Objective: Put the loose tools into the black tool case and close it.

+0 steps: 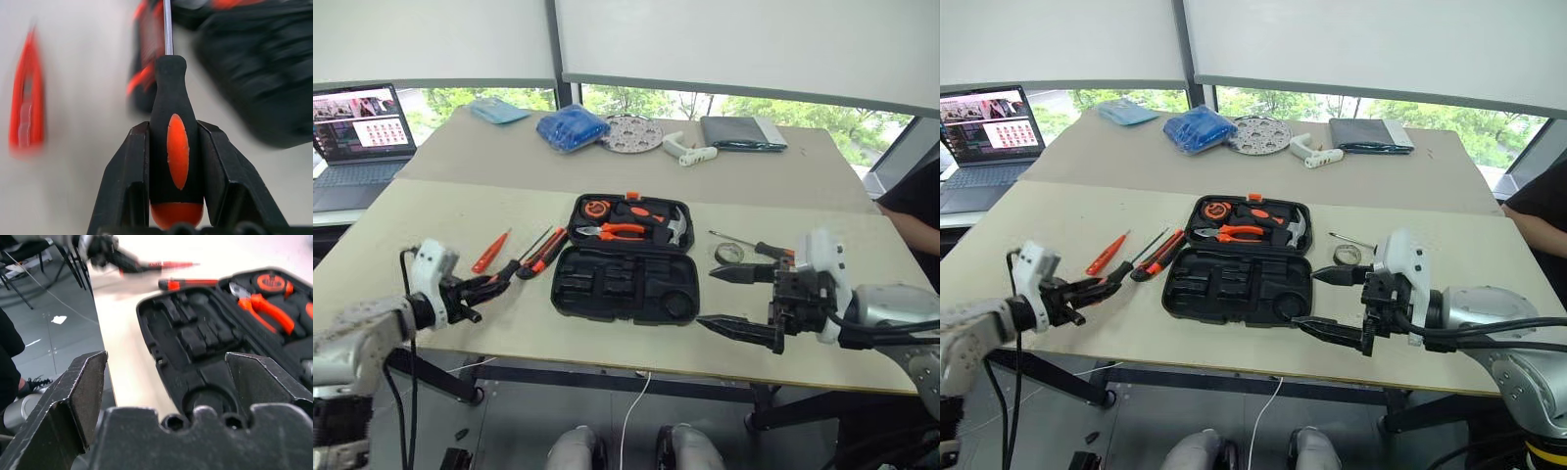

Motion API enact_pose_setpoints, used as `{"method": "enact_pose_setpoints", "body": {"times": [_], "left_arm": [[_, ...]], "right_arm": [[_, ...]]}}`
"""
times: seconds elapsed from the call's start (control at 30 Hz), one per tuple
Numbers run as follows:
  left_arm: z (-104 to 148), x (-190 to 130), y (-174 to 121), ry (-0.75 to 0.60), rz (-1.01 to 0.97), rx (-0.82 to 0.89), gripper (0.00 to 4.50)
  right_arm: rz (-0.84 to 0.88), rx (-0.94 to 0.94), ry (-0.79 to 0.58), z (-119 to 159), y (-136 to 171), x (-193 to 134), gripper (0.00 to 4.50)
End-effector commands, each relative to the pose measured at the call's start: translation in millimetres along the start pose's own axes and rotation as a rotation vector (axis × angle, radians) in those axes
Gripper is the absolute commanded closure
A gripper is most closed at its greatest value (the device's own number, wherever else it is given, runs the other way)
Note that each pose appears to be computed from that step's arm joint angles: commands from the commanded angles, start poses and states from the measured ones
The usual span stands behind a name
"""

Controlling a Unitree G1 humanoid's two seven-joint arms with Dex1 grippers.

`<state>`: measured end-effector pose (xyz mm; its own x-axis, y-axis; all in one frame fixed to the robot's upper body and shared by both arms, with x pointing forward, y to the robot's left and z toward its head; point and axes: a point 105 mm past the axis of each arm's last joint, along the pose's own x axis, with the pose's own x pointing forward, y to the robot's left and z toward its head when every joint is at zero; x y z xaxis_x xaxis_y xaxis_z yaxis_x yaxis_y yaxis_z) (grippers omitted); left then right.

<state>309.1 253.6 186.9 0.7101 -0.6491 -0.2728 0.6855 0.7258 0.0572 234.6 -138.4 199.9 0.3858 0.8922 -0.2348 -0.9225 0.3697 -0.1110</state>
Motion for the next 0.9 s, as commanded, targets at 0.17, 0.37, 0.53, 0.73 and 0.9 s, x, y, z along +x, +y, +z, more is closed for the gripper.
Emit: {"method": "enact_pose_setpoints", "body": {"times": [0.17,0.37,0.53,0.73,0.9], "left_arm": [[41.6,57.5,-42.1,0.131,-0.525,0.412,3.61],[41.4,118.1,-41.2,0.205,-0.628,0.565,3.61],[37.5,154.1,-39.6,0.22,-0.572,0.633,3.61],[31.0,156.1,-33.8,0.235,-0.56,0.647,3.61],[26.2,155.0,-28.5,0.25,-0.538,0.643,3.61]], "right_arm": [[-0.067,-0.082,0.0,4.3,-5.1,-9.5,0.0],[-0.111,-0.087,-0.013,6.0,-5.1,-8.6,0.0],[-0.167,-0.094,-0.006,5.9,-5.9,-12.6,0.0],[-0.211,-0.09,0.004,4.7,-9.8,-19.1,0.0],[-0.239,-0.089,0.009,4.1,-17.2,-21.4,0.0]]}}
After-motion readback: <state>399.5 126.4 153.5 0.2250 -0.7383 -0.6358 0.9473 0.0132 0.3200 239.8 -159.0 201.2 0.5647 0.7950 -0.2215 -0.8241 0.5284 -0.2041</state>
